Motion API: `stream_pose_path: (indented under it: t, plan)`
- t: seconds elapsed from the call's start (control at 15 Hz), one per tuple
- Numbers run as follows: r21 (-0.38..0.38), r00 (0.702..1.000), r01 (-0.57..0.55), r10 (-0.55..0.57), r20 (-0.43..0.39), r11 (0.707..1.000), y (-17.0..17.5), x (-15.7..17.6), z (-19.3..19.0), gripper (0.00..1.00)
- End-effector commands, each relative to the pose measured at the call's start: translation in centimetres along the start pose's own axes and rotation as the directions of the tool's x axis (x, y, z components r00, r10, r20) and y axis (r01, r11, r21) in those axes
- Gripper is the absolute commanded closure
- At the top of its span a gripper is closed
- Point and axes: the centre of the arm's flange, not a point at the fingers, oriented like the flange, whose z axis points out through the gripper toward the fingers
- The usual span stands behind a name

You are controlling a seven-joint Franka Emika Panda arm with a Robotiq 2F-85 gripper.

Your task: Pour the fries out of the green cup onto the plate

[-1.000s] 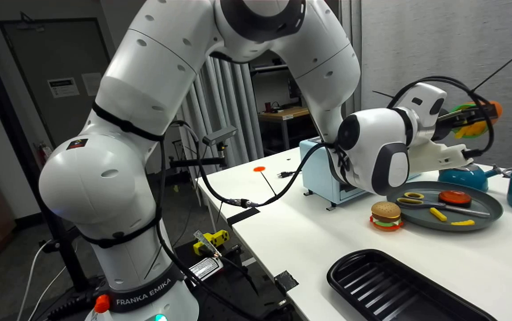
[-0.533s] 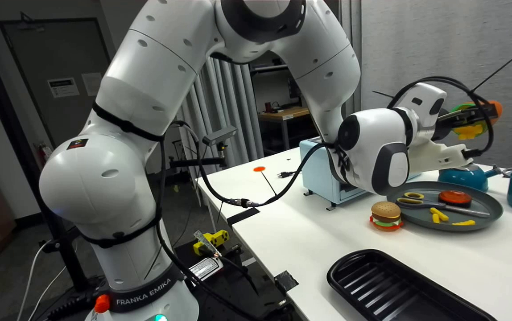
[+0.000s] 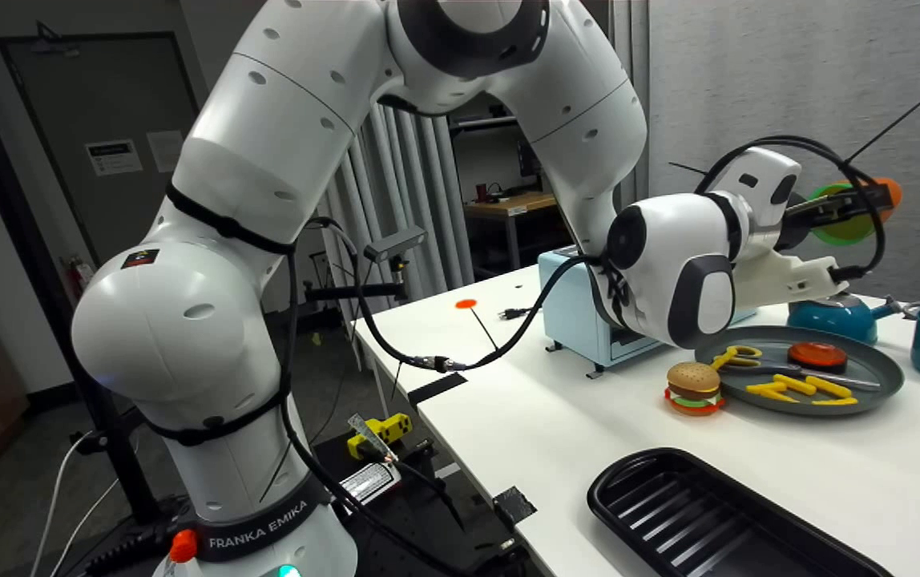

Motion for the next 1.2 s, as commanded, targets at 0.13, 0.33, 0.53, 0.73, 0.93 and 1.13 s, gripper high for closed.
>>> stream_pose_path:
  t: [0.13, 0.33, 0.53, 0.73, 0.93, 1.13]
  plan:
    - [-0.032, 1.0, 0.007, -0.007, 0.006, 0.999, 0.4, 0.9, 0.9, 0.42]
    - [-0.034, 0.998, -0.019, 0.021, 0.055, 0.999, 1.7, 1.9, 1.5, 0.42]
    - [-0.038, 0.989, -0.048, 0.053, 0.135, 0.998, 3.5, 3.3, 2.3, 0.42]
    - [-0.049, 0.971, -0.075, 0.084, 0.223, 0.996, 5.7, 4.9, 2.9, 0.42]
    - [-0.046, 0.935, -0.086, 0.097, 0.342, 0.995, 8.3, 6.1, 3.0, 0.42]
    - [-0.058, 0.858, -0.108, 0.123, 0.5, 0.992, 11.0, 5.5, 3.3, 0.42]
